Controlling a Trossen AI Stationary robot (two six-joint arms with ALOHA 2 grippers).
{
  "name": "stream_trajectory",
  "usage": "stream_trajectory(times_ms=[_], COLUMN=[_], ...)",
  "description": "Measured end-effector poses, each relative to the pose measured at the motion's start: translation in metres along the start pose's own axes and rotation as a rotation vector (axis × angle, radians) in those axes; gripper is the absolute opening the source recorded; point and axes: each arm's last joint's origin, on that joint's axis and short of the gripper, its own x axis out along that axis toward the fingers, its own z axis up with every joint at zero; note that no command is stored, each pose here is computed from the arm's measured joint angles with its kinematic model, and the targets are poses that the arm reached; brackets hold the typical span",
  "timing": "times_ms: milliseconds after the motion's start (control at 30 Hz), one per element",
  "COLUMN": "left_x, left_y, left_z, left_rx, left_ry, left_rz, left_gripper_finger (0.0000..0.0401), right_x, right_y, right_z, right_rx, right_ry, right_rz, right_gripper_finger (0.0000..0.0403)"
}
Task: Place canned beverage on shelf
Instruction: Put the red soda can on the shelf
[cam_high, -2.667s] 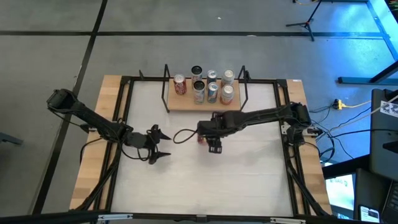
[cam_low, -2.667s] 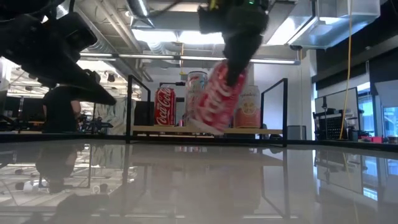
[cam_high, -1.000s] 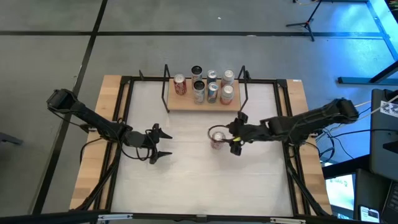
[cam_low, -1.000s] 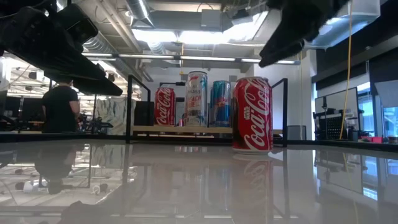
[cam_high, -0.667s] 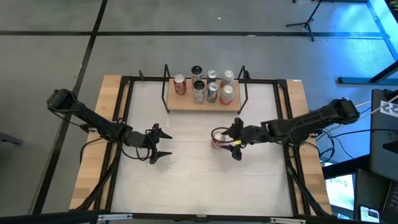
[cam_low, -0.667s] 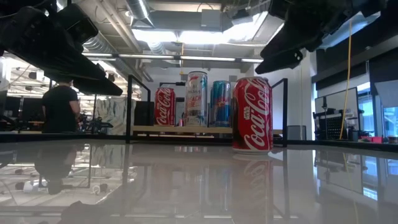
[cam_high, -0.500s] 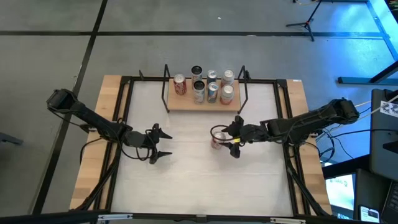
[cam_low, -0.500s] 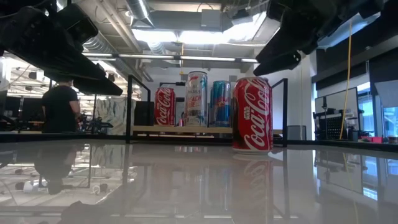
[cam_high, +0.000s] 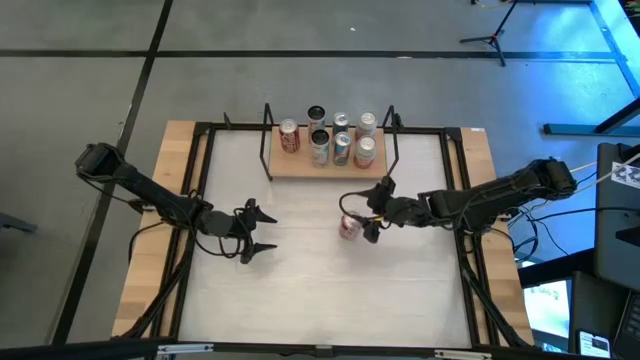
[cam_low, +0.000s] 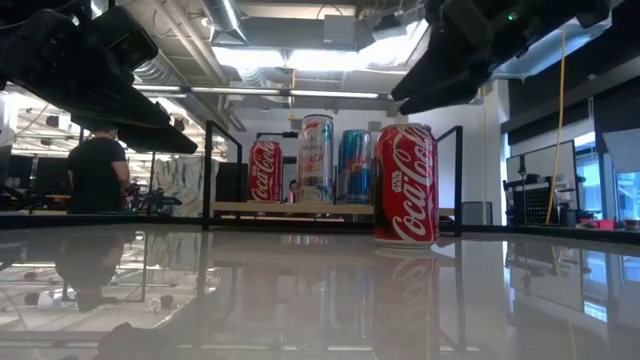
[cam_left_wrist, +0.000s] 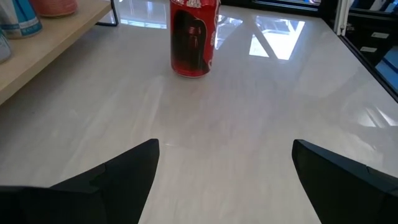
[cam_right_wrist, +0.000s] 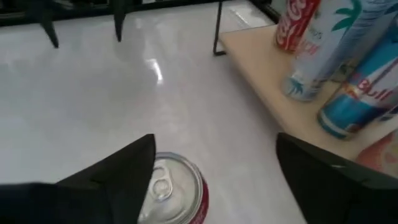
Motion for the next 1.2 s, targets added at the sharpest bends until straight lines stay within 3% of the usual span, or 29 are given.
stream_trajectory(times_ms=[133,233,467,1033,1200], left_x=[0.000,0.000,0.000,0.000,0.000], left_y=[0.000,-0.001,-0.001,-0.001,-0.001], left_z=[0.000,0.000,0.000,0.000,0.000], left_rx=[0.000,0.000,0.000,-0.019,-0.018], left_ry=[0.003,0.008,0.008,0.003,0.003], left_rz=[-0.009,-0.022,-0.025,-0.020,-0.019], left_gripper_finger=[0.0357,0.0357,0.0357,0.0357,0.0357], right_x=[0.002,0.002,0.001,0.038,0.039], right_y=[-0.001,0.001,0.004,0.016,0.017], right_z=[-0.001,-0.001,-0.002,-0.030,-0.028], right_rx=[0.026,0.043,0.045,0.003,0.005], right_ry=[-0.009,0.006,0.040,0.176,0.144], right_rz=[-0.054,-0.002,0.105,0.114,0.116], right_gripper_finger=[0.0373,0.0394,0.0356,0.0342,0.0294])
